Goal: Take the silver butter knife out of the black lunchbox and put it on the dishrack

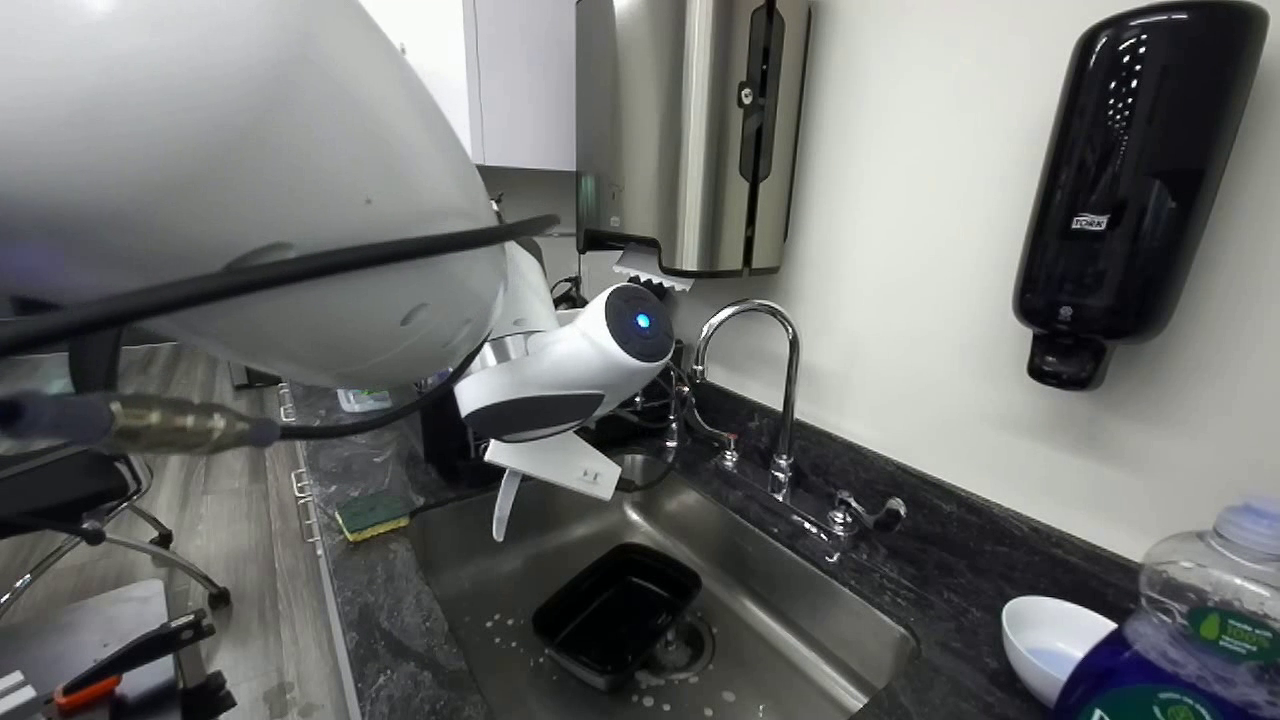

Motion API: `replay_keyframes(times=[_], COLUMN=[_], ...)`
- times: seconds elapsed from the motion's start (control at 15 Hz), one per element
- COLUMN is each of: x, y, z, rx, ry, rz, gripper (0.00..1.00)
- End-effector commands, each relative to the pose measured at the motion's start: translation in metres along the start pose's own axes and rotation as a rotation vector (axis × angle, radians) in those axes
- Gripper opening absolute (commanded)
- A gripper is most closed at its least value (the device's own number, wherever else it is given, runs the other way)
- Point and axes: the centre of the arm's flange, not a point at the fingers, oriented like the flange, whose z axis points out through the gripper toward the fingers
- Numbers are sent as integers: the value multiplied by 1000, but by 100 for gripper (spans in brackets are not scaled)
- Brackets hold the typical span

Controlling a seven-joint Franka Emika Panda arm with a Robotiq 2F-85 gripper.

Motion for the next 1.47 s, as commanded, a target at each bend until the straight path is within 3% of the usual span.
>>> replay_keyframes(times=[0.0, 0.53, 1.4], x=[-4, -7, 11], y=[-4, -7, -23], z=[-10, -13, -29], rx=[95, 184, 245], ry=[45, 69, 126], rz=[-71, -134, -142], gripper=[3, 3, 3])
